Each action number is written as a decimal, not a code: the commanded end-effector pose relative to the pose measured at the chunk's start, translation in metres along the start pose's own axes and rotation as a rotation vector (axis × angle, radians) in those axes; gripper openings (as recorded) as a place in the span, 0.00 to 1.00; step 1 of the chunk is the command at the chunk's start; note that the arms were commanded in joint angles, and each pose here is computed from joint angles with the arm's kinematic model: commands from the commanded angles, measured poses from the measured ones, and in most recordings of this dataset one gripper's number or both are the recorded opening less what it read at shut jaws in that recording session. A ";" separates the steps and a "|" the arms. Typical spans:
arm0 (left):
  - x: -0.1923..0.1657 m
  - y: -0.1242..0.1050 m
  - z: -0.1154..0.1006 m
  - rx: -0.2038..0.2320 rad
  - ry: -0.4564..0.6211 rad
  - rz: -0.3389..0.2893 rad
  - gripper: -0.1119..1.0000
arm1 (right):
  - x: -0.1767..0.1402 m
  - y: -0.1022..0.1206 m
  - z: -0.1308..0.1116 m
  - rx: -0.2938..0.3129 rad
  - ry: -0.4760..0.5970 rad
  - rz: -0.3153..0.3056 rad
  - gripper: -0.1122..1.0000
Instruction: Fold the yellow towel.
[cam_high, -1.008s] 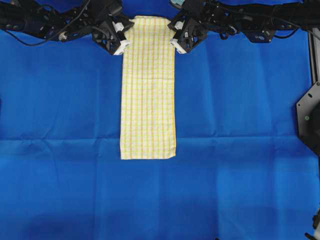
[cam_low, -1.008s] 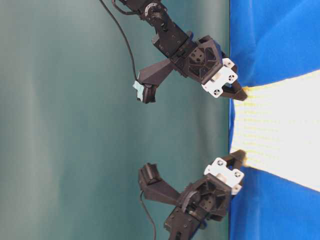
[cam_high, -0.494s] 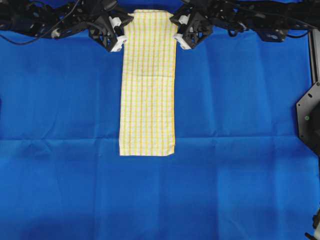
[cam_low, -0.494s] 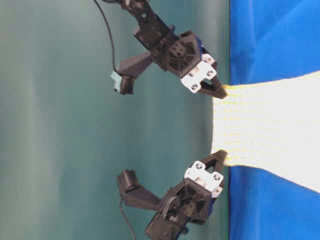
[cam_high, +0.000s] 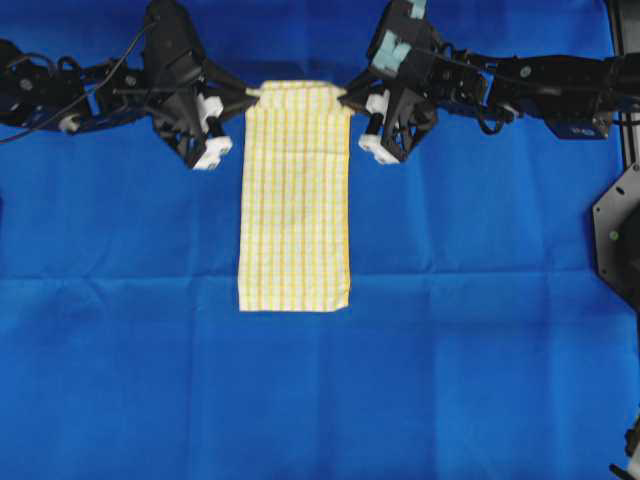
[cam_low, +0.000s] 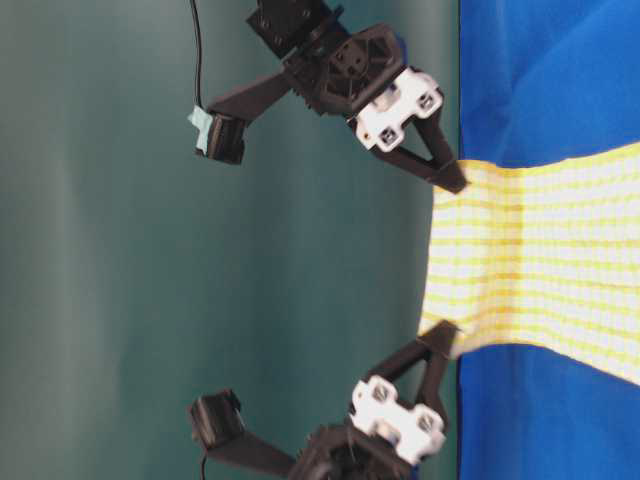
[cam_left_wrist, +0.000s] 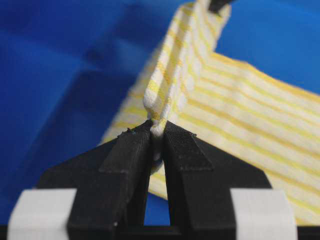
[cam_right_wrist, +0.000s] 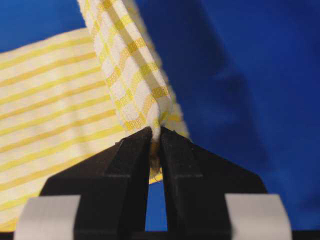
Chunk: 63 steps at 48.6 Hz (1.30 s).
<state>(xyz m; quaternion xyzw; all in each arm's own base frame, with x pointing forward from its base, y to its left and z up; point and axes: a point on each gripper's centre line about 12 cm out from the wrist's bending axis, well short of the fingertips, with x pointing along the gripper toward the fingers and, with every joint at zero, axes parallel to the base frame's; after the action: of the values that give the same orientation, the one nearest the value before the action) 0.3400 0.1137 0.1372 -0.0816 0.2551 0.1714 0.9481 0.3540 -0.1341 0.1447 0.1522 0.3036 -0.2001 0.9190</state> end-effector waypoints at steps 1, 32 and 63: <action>-0.008 -0.015 0.005 0.000 -0.030 -0.039 0.14 | -0.010 0.017 0.003 -0.006 -0.036 0.042 0.15; -0.034 -0.120 -0.027 0.002 0.004 -0.316 0.14 | -0.031 0.098 -0.040 -0.049 0.000 0.233 0.15; -0.025 -0.146 -0.053 0.046 0.080 -0.361 0.14 | -0.029 0.133 -0.057 -0.092 0.042 0.301 0.15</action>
<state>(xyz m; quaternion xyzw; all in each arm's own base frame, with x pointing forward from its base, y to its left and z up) 0.3429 -0.0390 0.1119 -0.1102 0.2855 -0.0082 0.9520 0.3586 0.0108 0.1317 0.1566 0.3193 -0.0472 0.9334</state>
